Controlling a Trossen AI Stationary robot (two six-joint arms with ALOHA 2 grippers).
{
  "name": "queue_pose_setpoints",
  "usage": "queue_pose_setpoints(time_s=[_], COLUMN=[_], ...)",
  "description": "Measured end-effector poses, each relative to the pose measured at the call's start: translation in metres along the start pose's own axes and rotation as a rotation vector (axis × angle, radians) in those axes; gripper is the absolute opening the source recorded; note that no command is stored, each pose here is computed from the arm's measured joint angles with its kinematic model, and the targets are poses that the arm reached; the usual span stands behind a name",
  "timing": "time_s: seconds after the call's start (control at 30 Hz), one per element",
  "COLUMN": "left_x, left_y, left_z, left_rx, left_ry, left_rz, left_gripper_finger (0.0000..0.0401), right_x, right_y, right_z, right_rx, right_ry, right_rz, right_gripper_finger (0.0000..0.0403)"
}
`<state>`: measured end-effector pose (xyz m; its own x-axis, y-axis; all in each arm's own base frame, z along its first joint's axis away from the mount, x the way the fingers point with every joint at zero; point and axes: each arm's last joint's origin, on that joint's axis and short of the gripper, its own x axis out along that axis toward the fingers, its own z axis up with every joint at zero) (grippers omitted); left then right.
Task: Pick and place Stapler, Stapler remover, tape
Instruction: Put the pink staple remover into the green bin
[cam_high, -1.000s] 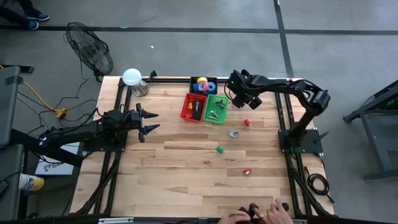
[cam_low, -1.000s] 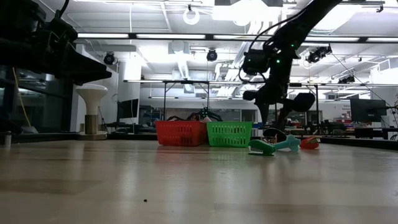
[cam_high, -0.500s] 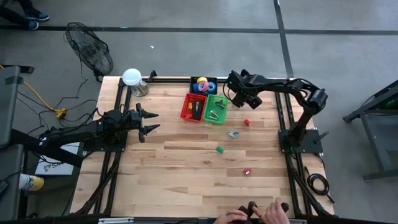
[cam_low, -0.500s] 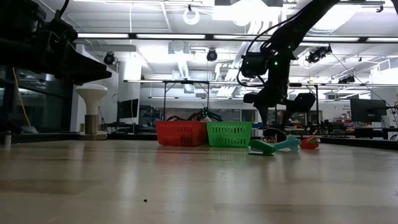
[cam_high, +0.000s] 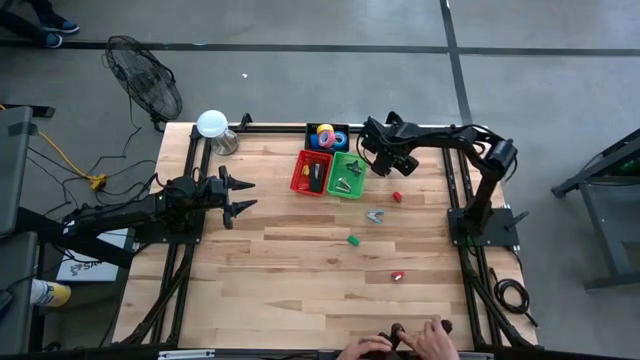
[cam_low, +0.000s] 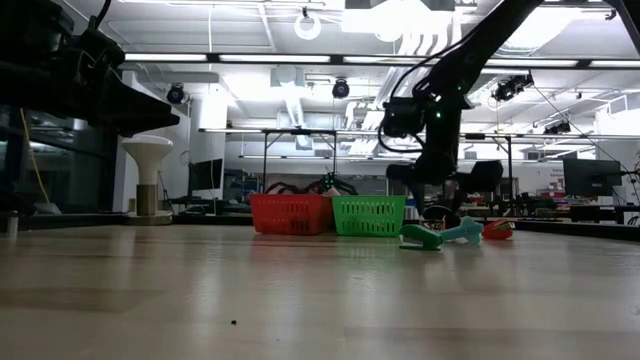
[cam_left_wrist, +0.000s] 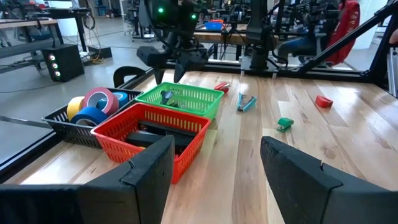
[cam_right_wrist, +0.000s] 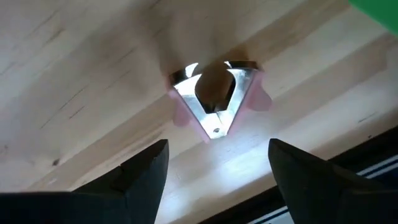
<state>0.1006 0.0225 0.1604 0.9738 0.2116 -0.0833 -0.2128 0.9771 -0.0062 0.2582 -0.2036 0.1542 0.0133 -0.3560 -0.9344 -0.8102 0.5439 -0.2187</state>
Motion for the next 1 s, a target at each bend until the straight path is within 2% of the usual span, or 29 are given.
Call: queue_pose_setpoints(time_s=[0.5, 0.73, 1.0], left_x=[0.0, 0.0, 0.0], left_y=[0.0, 0.0, 0.0], left_z=[0.0, 0.0, 0.0], left_rx=[0.0, 0.0, 0.0], left_ry=[0.0, 0.0, 0.0], left_rz=[0.0, 0.0, 0.0], left_gripper_finger=[0.0234, 0.0234, 0.0234], right_x=[0.002, 0.003, 0.012], right_y=[0.0, 0.0, 0.001], right_z=[0.008, 0.011, 0.015], right_rx=[-0.009, 0.009, 0.019], right_ry=[-0.12, -0.16, -0.138], right_rz=[0.002, 0.012, 0.043], right_gripper_finger=[0.0261, 0.0243, 0.0213])
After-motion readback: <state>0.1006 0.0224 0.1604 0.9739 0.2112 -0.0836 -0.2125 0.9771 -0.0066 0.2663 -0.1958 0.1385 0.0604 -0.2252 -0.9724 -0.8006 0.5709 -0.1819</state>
